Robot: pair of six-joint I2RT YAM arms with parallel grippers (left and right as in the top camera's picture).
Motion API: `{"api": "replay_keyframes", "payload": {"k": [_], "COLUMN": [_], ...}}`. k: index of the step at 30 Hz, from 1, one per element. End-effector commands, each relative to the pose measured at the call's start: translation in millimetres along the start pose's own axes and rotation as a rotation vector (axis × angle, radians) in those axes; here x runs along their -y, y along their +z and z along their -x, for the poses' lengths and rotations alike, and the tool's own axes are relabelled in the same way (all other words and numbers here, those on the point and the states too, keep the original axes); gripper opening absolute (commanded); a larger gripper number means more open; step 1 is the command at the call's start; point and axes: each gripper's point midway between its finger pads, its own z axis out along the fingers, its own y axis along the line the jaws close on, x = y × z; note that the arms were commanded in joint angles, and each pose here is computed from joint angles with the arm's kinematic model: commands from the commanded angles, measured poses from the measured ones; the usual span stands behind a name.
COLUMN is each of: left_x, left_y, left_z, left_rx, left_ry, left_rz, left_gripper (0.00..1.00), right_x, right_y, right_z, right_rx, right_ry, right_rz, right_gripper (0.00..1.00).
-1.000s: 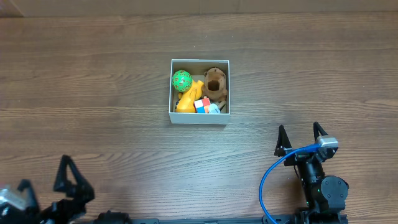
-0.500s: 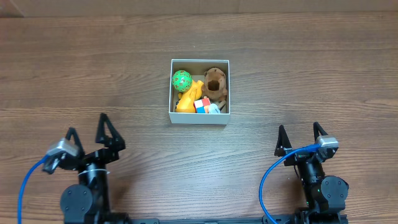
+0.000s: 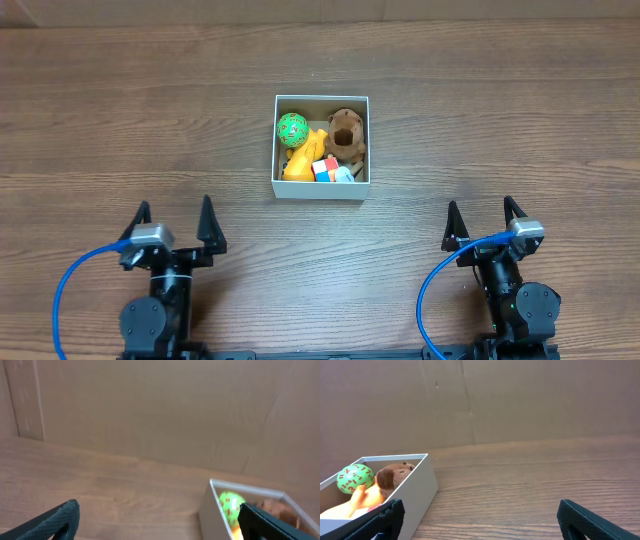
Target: Pack container
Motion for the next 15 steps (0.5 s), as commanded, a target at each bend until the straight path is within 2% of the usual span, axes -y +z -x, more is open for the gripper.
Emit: {"api": "replay_keyframes", "payload": {"k": [1, 15], "left_x": [3, 6], "left_y": [1, 2], "left_z": [-20, -33], "left_rx": [-0.035, -0.059], "left_ry": [0.058, 0.245], "left_rz": [-0.035, -0.058], "left_gripper": [1.0, 1.0], "right_x": [1, 1], "right_y": [0, 0], "right_z": [-1, -1], "right_rx": [0.007, 0.007], "right_ry": [0.008, 0.008], "right_rz": [-0.001, -0.001], "right_gripper": [1.0, 1.0]}}
